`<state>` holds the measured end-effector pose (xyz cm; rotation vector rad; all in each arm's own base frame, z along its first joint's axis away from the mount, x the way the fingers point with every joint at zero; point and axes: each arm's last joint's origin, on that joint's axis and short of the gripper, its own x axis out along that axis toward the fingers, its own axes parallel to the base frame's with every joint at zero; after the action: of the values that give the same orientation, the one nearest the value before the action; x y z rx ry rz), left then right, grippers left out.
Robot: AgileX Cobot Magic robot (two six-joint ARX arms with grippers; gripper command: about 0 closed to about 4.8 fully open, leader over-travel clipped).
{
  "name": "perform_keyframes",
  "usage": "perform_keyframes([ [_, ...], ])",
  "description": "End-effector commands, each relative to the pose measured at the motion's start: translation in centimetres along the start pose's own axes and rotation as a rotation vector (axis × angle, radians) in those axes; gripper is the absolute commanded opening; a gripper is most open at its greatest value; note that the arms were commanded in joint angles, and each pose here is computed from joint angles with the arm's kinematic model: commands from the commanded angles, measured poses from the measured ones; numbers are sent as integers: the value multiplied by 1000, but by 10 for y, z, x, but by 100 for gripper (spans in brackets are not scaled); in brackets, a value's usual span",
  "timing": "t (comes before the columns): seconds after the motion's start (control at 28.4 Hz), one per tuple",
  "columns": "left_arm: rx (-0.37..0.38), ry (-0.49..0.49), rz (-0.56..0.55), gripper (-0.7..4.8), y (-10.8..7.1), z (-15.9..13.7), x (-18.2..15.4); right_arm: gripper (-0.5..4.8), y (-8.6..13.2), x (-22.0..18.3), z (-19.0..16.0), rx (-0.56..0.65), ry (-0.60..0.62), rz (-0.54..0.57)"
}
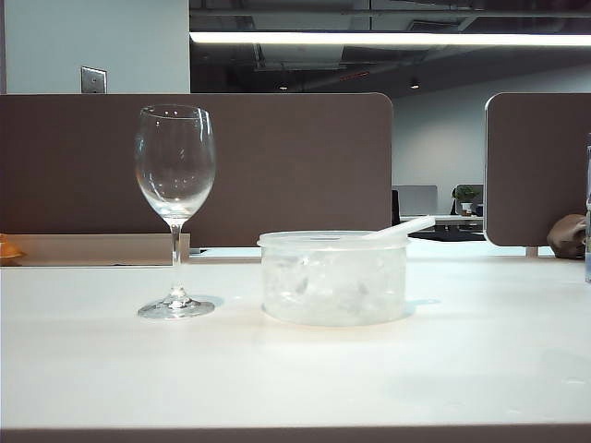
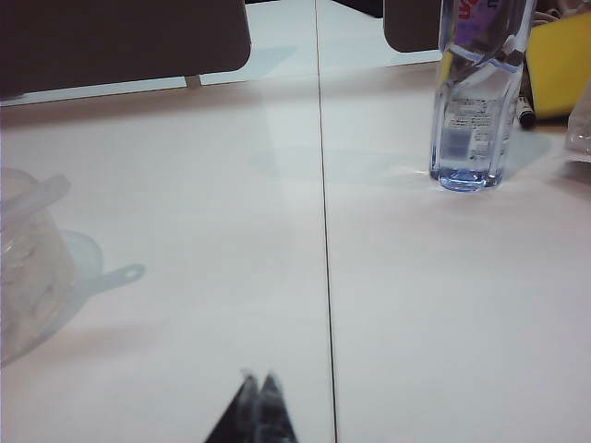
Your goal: Pick up an ice shovel filled with ice cubes and pour the ice from the shovel into the glass.
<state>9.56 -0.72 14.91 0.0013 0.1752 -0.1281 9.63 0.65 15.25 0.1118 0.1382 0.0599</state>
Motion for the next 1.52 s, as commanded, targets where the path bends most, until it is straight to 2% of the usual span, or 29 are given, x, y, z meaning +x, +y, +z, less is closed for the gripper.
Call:
perform_keyframes([
  [0.04,-4,0,3,30,0,0,0,-1,1,0,1,131,-26,24],
  [0.21,-4,0,3,30,0,0,0,-1,4,0,3,307,-18,129],
  [0.25,-4,0,2,30,0,0,0,0,5,0,4,323,-12,181],
  [0.32,-4,0,0,30,0,0,0,0,6,0,4,321,-7,210],
  [1.09,-3,0,-17,30,-1,0,0,-1,5,0,4,315,-6,185],
  [1.41,27,28,-177,30,-17,-2,1,-1,5,0,4,315,-6,186],
  [1.52,57,26,-187,29,-21,-2,1,-1,5,0,4,315,-6,185],
])
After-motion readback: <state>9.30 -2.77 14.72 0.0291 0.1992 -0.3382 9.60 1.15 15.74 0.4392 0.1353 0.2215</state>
